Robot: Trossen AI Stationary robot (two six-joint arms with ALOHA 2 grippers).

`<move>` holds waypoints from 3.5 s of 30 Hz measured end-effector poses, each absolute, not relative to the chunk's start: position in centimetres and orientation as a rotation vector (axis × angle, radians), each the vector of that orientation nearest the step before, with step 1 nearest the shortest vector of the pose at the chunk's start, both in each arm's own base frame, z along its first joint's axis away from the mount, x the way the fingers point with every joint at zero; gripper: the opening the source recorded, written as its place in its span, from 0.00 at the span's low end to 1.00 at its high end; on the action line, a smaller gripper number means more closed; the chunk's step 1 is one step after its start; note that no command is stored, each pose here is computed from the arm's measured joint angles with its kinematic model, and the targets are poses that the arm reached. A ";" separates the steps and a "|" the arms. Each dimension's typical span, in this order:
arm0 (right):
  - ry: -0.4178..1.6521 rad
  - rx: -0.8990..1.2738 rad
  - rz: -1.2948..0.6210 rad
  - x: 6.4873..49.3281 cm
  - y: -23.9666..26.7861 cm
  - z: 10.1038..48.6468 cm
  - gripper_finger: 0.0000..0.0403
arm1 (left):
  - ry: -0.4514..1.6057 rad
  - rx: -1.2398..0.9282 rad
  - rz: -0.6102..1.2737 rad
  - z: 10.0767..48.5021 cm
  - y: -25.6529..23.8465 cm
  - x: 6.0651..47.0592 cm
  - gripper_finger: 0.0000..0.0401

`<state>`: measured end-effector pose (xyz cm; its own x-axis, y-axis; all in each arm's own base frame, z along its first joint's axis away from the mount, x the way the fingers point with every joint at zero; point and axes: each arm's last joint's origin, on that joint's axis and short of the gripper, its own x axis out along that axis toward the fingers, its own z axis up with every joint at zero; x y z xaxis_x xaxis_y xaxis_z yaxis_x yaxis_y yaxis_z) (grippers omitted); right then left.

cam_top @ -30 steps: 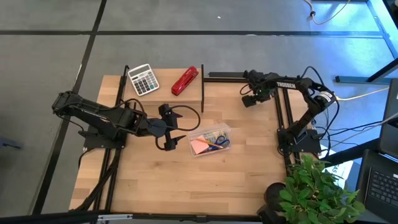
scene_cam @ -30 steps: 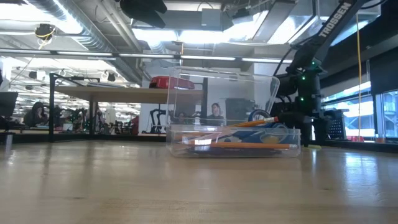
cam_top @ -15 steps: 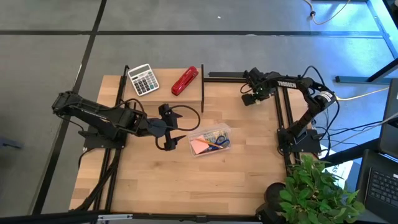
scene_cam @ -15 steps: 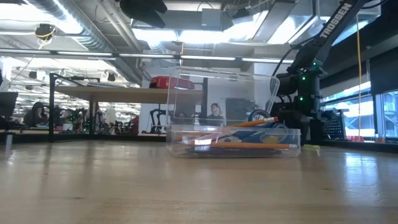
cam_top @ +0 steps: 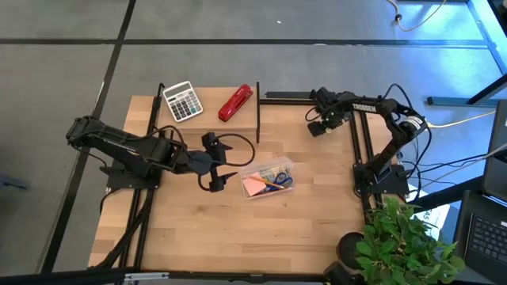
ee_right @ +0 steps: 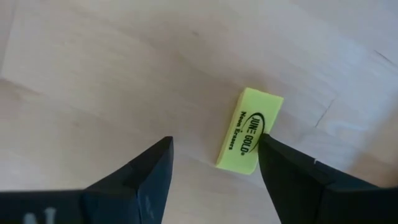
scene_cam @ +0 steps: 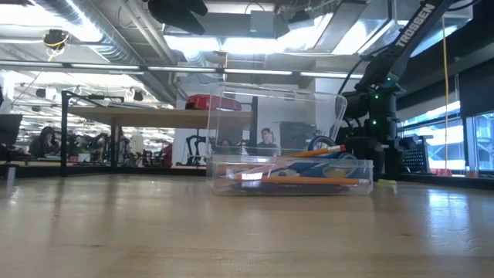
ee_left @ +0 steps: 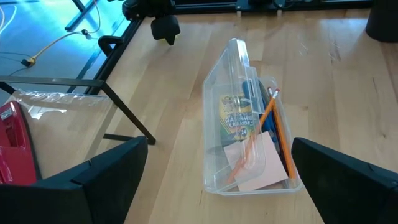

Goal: Pack school essentials
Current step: Put the yellow eraser into the transparent supply box

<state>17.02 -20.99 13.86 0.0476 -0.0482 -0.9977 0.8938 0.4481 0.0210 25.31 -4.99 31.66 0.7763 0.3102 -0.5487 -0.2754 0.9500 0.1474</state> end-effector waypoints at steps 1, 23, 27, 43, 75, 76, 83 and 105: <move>1.335 0.825 -0.850 17.1 -20.9 13.9 0.57 | 0.604 0.060 0.317 31.7 -5.0 25.3 0.98; 1.314 0.792 -0.772 18.5 -18.5 15.5 0.57 | 0.598 0.055 0.316 31.7 -5.1 25.3 0.98; 1.244 0.749 -0.796 18.1 -18.3 17.4 0.57 | 0.599 0.055 0.316 31.7 -5.0 25.3 0.98; 1.244 0.438 -0.577 18.5 -18.4 18.4 0.57 | 0.602 0.057 0.316 31.7 -5.0 25.3 0.98; 1.479 0.053 -0.190 19.7 -19.8 13.2 0.56 | 0.606 0.046 0.356 31.7 -4.0 25.5 0.98; 1.481 0.056 -0.187 19.7 -19.8 13.1 0.55 | 0.606 0.046 0.359 31.7 -3.9 25.5 0.98; 1.482 0.064 -0.175 19.7 -19.7 13.0 0.38 | 0.607 0.049 0.361 31.7 -3.8 25.5 0.98; 1.440 0.267 -0.270 19.5 -19.3 13.5 0.13 | 0.607 0.050 0.360 31.7 -3.8 25.5 0.98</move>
